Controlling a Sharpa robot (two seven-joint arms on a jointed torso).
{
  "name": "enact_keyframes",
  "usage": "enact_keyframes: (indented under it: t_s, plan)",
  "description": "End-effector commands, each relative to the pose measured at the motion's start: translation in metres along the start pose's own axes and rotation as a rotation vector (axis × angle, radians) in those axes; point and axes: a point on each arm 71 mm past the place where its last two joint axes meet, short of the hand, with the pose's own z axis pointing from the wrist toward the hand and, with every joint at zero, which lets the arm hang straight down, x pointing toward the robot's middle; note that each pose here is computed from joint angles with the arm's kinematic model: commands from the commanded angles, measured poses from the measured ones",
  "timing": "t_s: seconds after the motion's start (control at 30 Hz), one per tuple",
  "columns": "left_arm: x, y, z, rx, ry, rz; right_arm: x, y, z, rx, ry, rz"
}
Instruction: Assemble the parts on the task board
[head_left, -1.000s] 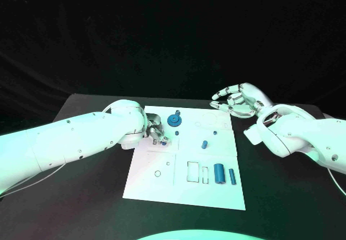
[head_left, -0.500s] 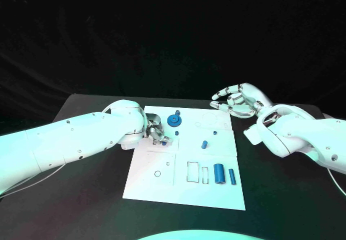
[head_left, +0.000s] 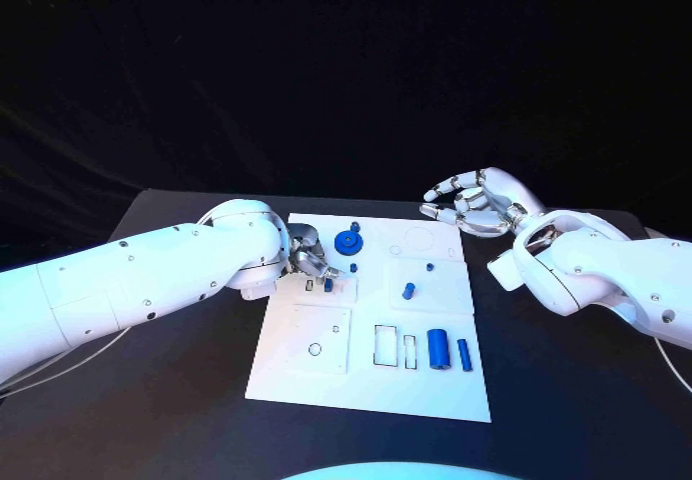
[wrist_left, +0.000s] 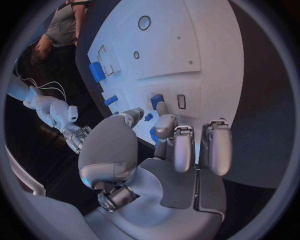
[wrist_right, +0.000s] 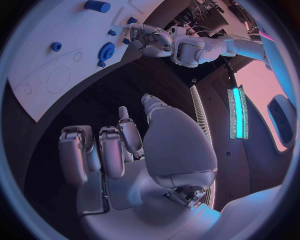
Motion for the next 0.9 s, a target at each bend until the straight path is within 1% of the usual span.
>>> enact_keyframes:
  t_s: [0.03, 0.23, 0.33, 0.43, 0.57, 0.7, 0.9]
  plan:
    - [-0.0041, -0.0026, -0.0038, 0.031, -0.019, -0.079, 0.0, 0.0, 0.0, -0.012, 0.008, -0.008]
    - [-0.0164, -0.0006, -0.0129, 0.051, -0.039, -0.122, -0.001, -0.001, 0.001, -0.009, 0.004, -0.01]
    - [-0.0266, 0.0027, -0.0186, 0.056, -0.05, -0.132, -0.002, -0.002, 0.001, -0.007, 0.002, -0.012]
    - [-0.036, 0.0057, -0.0216, 0.054, -0.062, -0.139, -0.002, -0.003, 0.001, -0.006, 0.001, -0.013]
    - [-0.047, 0.0103, -0.0226, 0.047, -0.084, -0.152, -0.002, -0.003, 0.001, -0.005, 0.0, -0.013]
    - [-0.0558, 0.0147, -0.0216, 0.039, -0.11, -0.168, -0.002, -0.003, 0.002, -0.005, 0.0, -0.013]
    - [-0.0626, 0.018, -0.0204, 0.042, -0.139, -0.183, -0.002, -0.003, 0.002, -0.006, 0.0, -0.012]
